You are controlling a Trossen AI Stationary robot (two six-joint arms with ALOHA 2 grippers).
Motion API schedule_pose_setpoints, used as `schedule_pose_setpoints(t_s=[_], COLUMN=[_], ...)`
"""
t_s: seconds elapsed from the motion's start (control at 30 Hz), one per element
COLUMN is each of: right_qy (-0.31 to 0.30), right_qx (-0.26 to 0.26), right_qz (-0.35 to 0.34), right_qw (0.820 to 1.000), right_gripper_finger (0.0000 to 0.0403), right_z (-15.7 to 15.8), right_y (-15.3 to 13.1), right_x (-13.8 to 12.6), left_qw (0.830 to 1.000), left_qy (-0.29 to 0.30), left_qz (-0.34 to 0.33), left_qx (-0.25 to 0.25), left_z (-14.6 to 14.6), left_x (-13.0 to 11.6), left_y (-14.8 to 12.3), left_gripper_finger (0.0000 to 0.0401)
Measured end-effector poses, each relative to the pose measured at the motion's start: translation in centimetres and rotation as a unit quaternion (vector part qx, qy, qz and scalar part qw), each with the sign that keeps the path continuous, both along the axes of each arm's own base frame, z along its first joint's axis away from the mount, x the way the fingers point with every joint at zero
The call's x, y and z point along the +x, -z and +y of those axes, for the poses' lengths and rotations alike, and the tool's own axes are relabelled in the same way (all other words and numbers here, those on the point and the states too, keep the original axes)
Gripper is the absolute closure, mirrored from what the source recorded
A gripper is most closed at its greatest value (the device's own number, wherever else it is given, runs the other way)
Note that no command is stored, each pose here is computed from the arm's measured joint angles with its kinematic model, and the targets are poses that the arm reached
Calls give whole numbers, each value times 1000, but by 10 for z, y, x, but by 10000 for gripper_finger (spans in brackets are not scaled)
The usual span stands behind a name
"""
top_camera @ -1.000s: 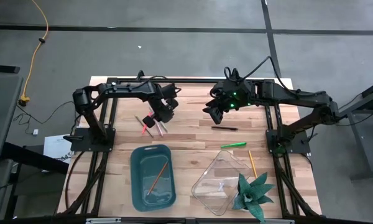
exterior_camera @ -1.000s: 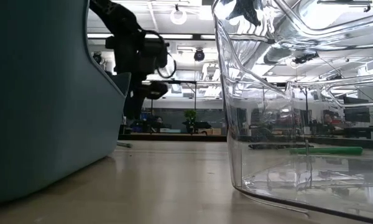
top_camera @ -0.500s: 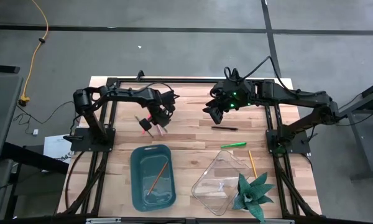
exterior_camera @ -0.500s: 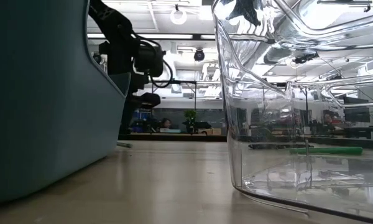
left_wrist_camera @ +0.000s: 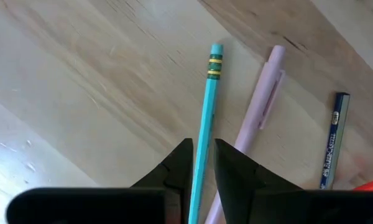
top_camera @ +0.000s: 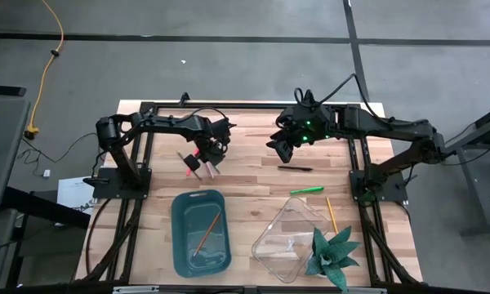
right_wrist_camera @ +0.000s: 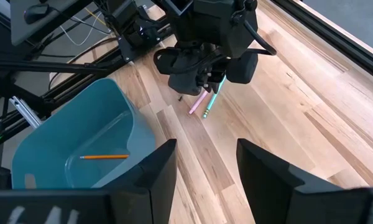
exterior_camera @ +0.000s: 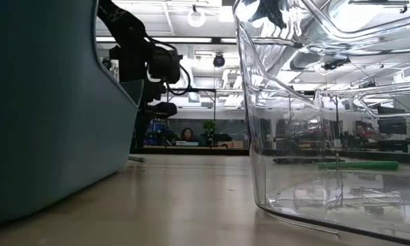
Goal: Sort pens & pencils
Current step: Put the light blue pencil into the blue bin
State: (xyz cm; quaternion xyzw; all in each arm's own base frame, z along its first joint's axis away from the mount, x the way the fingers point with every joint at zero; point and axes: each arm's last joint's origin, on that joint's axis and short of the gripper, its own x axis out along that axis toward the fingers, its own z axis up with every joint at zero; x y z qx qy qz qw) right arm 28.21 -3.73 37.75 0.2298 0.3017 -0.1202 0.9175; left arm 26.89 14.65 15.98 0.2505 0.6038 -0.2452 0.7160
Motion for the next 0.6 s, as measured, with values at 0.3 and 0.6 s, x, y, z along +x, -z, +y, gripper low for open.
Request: schedule_pose_setpoints(t_s=[0.3, 0.6], right_qy=[0, 1], right_qx=[0, -1], right_qz=[0, 0], right_qw=[1000, 1000], right_gripper_finger=[245, 245], right_z=[0, 0], right_y=[0, 0], right_x=[0, 0], left_qw=[1000, 999], left_qy=[-11, -23], left_qz=[-1, 13], left_qx=[-9, -27], left_z=[-1, 0], left_x=[0, 1], left_y=[0, 10], left_gripper_finger=[348, 348])
